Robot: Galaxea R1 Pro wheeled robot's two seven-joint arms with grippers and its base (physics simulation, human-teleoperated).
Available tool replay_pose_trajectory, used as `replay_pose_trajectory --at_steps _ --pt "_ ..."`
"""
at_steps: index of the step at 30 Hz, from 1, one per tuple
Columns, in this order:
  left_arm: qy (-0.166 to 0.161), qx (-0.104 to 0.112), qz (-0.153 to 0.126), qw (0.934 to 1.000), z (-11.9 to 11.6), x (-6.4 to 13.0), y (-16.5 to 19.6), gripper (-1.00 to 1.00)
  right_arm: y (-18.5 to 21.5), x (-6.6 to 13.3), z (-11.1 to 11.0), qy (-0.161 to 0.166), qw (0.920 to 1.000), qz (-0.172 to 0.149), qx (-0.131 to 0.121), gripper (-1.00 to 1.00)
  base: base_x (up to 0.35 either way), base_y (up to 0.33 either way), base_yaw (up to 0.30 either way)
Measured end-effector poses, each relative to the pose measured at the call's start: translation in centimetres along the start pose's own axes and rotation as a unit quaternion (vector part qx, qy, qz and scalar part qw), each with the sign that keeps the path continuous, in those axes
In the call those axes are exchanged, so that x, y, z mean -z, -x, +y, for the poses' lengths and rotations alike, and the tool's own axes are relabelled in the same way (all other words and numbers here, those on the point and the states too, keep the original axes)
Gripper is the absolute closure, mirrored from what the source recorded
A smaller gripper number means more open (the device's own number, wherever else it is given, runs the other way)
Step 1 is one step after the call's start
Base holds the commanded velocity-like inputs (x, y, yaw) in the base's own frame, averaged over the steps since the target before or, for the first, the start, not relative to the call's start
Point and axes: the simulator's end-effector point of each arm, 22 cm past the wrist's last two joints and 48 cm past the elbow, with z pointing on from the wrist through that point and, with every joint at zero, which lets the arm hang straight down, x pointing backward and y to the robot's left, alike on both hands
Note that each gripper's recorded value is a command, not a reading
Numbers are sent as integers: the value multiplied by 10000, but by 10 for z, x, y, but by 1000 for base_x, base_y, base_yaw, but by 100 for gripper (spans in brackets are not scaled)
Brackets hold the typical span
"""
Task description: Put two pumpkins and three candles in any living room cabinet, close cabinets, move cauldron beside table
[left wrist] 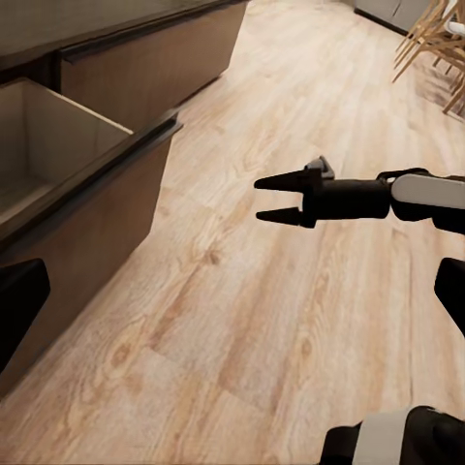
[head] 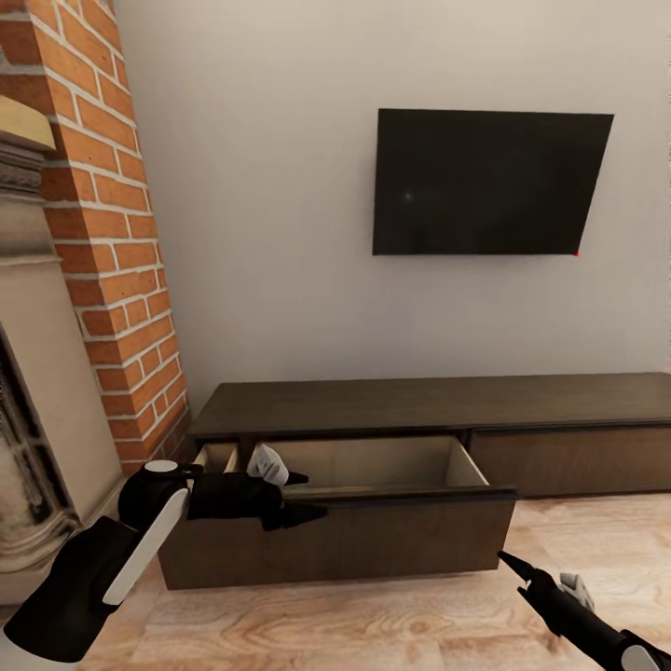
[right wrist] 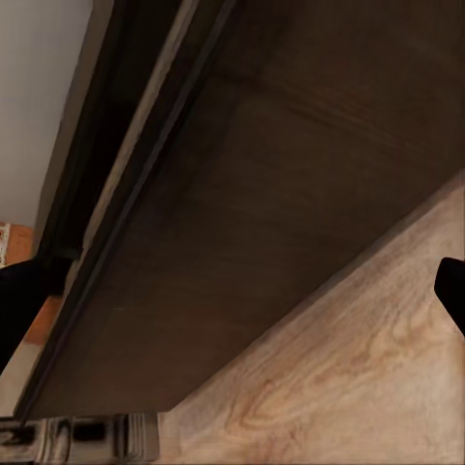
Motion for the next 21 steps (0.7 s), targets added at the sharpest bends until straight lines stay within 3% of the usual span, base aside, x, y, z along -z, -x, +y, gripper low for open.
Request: replay_pose_trajectory --at_steps 7,14,21 --pt "9 -2 -6 10000 -1 4 16 -100 8 2 14 -7 10000 -13 -12 -100 0 0 0" --pt "11 -6 -13 10000 -1 4 17 -100 7 1 14 -7 10000 -15 -14 -100 -5 0 0" --pt "20 -4 -14 10000 0 4 17 -100 3 -1 14 -15 10000 39 8 -100 -227 0 0"
